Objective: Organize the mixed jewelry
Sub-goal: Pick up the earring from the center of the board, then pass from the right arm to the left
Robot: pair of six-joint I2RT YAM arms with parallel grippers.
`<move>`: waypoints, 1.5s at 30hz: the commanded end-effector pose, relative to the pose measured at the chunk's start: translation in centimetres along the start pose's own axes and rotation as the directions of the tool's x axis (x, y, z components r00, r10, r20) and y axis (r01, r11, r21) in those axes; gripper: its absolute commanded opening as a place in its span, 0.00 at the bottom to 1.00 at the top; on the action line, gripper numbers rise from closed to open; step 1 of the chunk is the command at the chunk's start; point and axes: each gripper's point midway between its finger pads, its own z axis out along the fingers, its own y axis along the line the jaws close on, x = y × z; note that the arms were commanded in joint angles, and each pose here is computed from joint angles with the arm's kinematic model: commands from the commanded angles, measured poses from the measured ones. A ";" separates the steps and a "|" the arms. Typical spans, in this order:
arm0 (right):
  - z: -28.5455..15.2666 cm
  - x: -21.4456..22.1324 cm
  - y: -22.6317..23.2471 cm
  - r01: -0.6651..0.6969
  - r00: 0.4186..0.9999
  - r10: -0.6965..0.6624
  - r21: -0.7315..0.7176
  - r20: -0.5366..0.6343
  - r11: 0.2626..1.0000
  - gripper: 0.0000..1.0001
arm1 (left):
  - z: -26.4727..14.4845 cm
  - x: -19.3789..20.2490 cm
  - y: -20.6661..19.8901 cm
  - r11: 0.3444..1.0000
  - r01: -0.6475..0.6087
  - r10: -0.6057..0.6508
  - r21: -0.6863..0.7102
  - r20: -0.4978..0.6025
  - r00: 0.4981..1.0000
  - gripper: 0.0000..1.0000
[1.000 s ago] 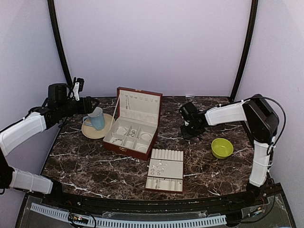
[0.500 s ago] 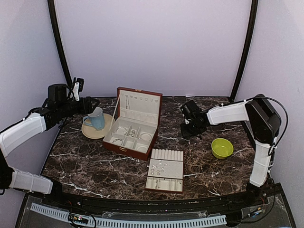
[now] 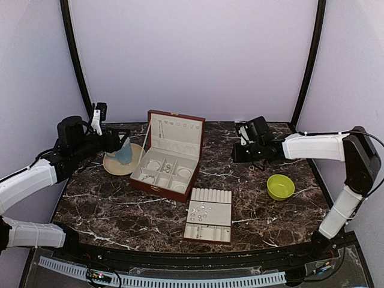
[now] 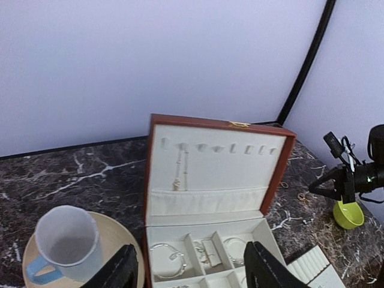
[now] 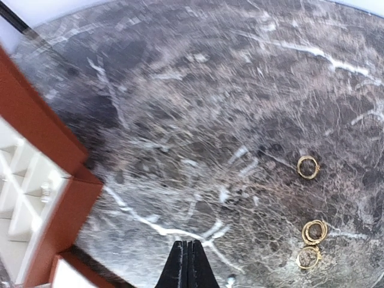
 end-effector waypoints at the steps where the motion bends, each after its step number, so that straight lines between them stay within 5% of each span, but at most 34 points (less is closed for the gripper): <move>1: -3.4 -2.8 3.4 0.006 0.993 0.017 -0.199 0.116 0.980 0.00 | 1.0 -0.1 -5.4 0.995 -0.023 0.015 0.098 0.079 0.997 0.63; 6: -5.9 -3.4 7.7 0.003 0.987 0.065 -0.420 0.149 0.907 0.00 | 2.4 1.8 -10.2 0.977 -0.084 0.070 0.197 0.079 0.994 0.63; 19: -11.2 -2.9 17.3 0.058 0.978 0.085 -0.636 0.192 0.770 0.00 | 3.9 6.7 -21.4 0.878 -0.216 0.184 0.427 0.117 0.976 0.64; 27: -13.3 -3.4 18.5 0.078 0.969 0.102 -0.676 0.223 0.732 0.00 | 4.4 7.7 -24.7 0.802 -0.156 0.101 0.577 0.126 0.987 0.65; 36: -13.0 -2.7 19.0 0.103 0.974 0.065 -0.679 0.217 0.727 0.00 | 5.3 7.0 -25.1 0.808 -0.189 0.116 0.559 0.164 0.980 0.64; 45: -13.0 -2.6 19.6 0.113 0.976 0.048 -0.688 0.211 0.716 0.00 | 5.6 5.8 -25.5 0.806 -0.190 0.088 0.560 0.204 0.975 0.43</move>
